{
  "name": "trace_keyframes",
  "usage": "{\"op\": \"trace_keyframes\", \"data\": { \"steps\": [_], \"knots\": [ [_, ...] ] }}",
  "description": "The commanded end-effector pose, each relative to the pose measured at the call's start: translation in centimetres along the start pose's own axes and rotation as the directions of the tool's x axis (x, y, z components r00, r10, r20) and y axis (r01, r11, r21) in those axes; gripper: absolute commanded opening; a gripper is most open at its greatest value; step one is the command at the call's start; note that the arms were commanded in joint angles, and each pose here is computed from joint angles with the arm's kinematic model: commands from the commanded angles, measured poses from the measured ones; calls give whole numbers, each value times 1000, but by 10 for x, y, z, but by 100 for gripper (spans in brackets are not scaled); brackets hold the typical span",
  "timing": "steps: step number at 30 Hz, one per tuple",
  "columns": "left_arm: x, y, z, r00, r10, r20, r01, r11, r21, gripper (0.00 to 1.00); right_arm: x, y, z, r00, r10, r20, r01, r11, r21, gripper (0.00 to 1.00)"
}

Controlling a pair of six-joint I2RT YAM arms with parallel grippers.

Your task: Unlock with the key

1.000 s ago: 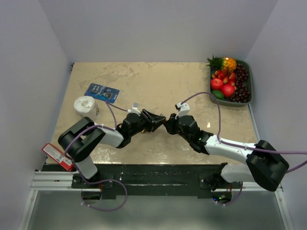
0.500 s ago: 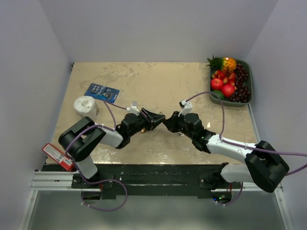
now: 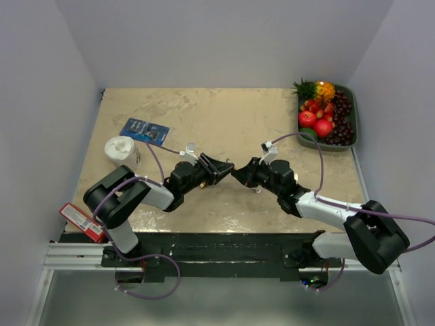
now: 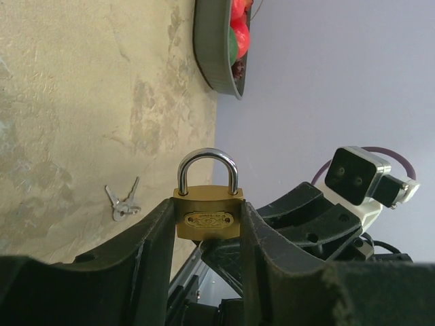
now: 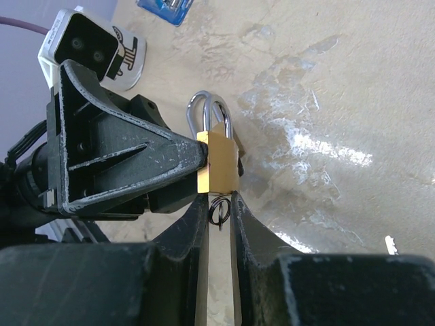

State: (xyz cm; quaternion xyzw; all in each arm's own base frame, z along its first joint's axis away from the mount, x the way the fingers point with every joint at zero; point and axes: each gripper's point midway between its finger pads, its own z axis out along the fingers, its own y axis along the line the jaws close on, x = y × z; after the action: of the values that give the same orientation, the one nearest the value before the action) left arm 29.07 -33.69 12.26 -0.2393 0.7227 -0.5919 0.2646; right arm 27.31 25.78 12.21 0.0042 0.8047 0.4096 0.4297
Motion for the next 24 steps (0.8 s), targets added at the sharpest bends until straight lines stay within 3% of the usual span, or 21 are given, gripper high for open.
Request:
{"op": "trace_keyframes", "data": {
  "steps": [1, 24],
  "knots": [
    [8, -49, -8, 997, 73, -36, -65, 981, 183, 0, -27, 19, -3, 995, 67, 77, -60, 994, -89, 0],
    [14, -67, -15, 976, 213, -42, -195, 948, 252, 0, -29, 24, -10, 982, 184, 47, -173, 969, -176, 0]
  ]
}}
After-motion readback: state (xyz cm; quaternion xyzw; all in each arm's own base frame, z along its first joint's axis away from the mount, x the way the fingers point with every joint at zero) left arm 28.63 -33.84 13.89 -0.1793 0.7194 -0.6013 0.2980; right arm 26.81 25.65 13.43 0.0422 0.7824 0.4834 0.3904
